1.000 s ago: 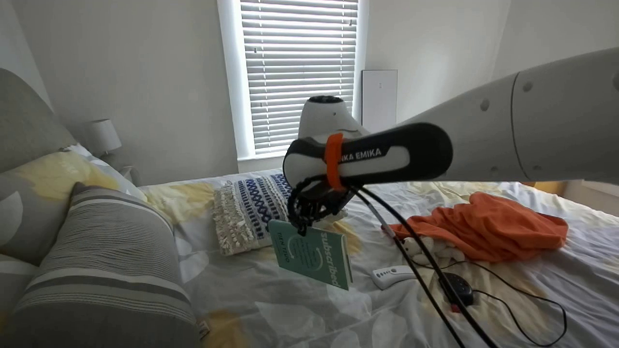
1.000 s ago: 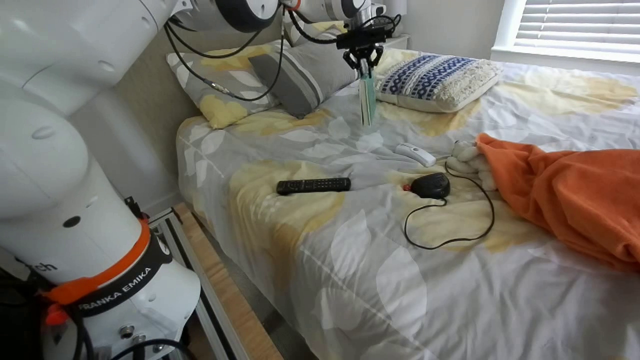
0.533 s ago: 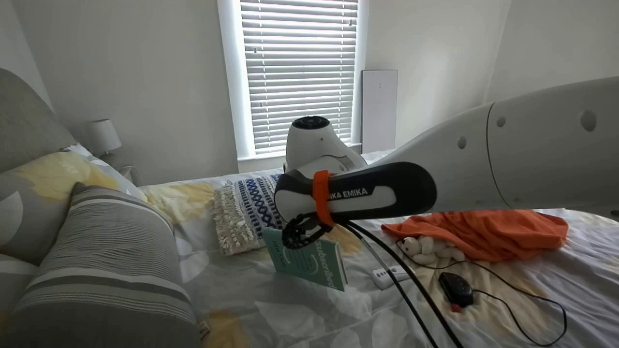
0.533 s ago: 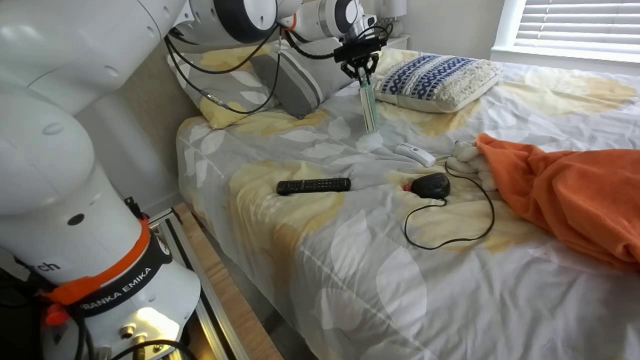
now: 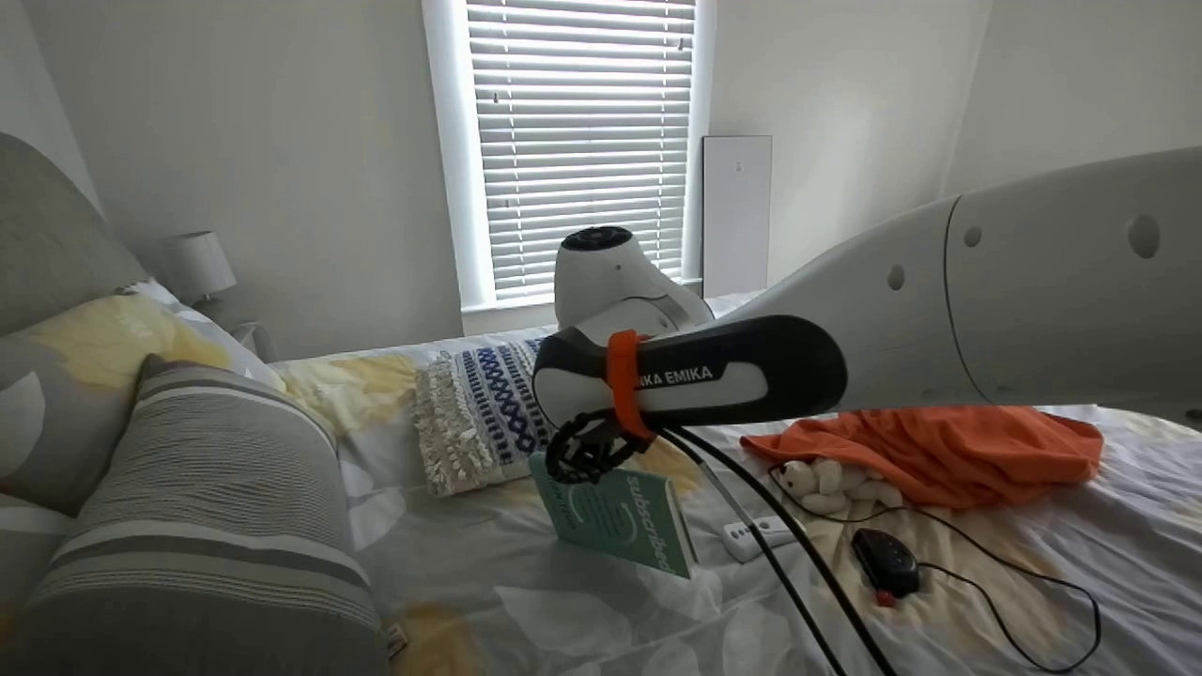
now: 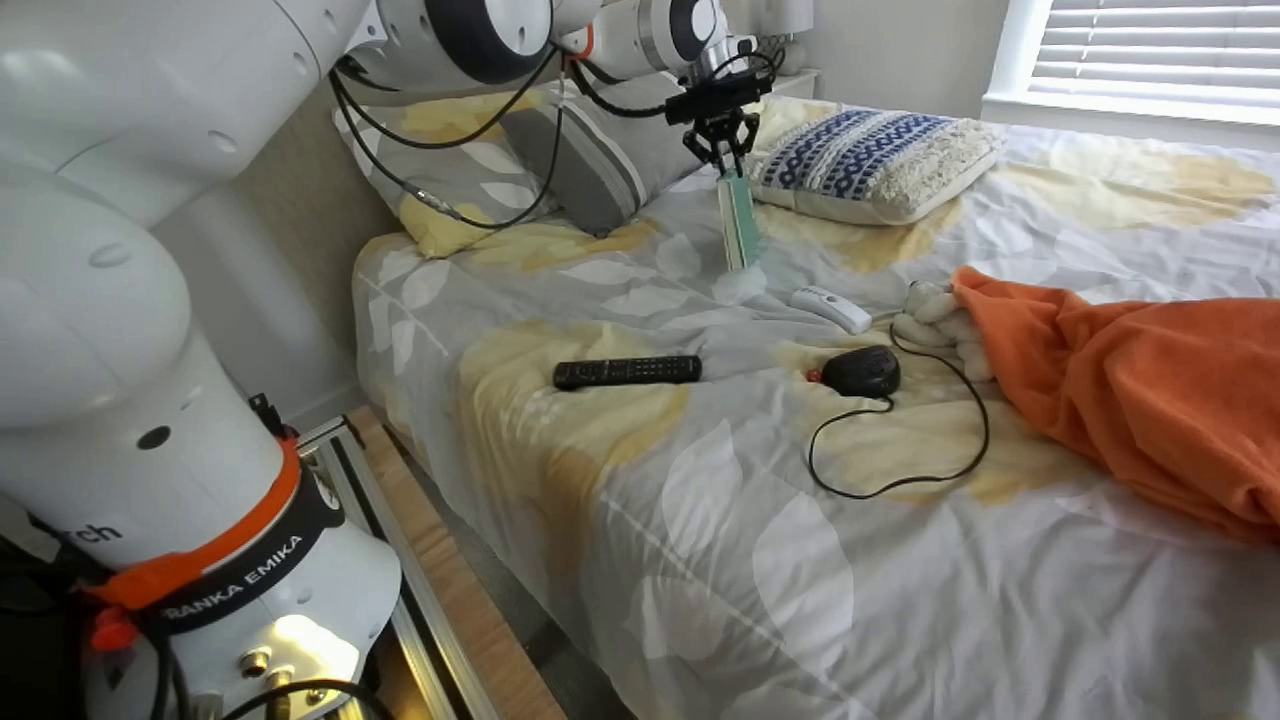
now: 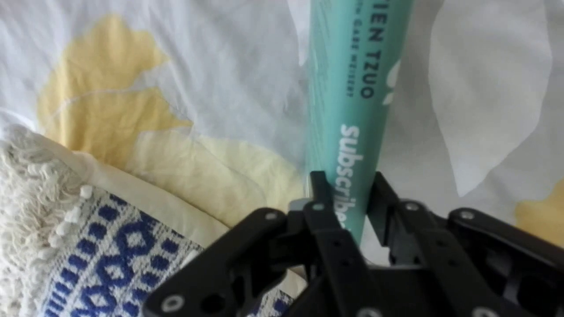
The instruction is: Flip the book over on the bed
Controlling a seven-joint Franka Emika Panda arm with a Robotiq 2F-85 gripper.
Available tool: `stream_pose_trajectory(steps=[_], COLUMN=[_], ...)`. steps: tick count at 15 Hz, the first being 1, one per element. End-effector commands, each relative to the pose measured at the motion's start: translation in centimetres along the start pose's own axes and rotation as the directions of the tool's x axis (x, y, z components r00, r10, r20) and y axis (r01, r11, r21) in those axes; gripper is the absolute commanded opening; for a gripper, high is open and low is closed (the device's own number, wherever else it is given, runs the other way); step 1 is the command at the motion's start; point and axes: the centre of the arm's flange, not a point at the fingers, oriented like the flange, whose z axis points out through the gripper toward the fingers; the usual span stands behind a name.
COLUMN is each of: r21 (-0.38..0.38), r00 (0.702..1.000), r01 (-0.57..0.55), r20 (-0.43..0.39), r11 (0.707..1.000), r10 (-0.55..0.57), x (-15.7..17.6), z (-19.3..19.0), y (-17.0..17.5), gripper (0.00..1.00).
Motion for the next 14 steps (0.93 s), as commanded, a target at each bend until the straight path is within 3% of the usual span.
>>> stream_pose_trajectory(steps=[1, 4, 7, 11, 12, 13, 14], r21=[-0.076, -0.143, -0.208, -0.294, -0.325, -0.248, -0.255], r00=[0.983, 0.943, 0.882, 0.798, 0.799, 0.820, 0.818], r01=[-0.112, -0.250, -0.376, -0.532, -0.540, -0.507, -0.511], r20=[0.140, 0.187, 0.219, 0.141, 0.091, 0.155, 0.150], r11=[0.991, 0.958, 0.903, 0.794, 0.776, 0.825, 0.821], r10=[0.122, 0.275, 0.418, 0.586, 0.594, 0.551, 0.556], x=[1.8, 2.8, 4.5, 5.9, 6.2, -0.7, -0.7], z=[-1.7, -2.8, -3.3, -2.7, -2.4, -3.7, -3.4], y=[0.3, 0.5, 1.1, 2.2, 2.3, 0.6, 0.6], gripper=[0.06, 0.06, 0.06, 0.06, 0.06, 0.06, 0.26])
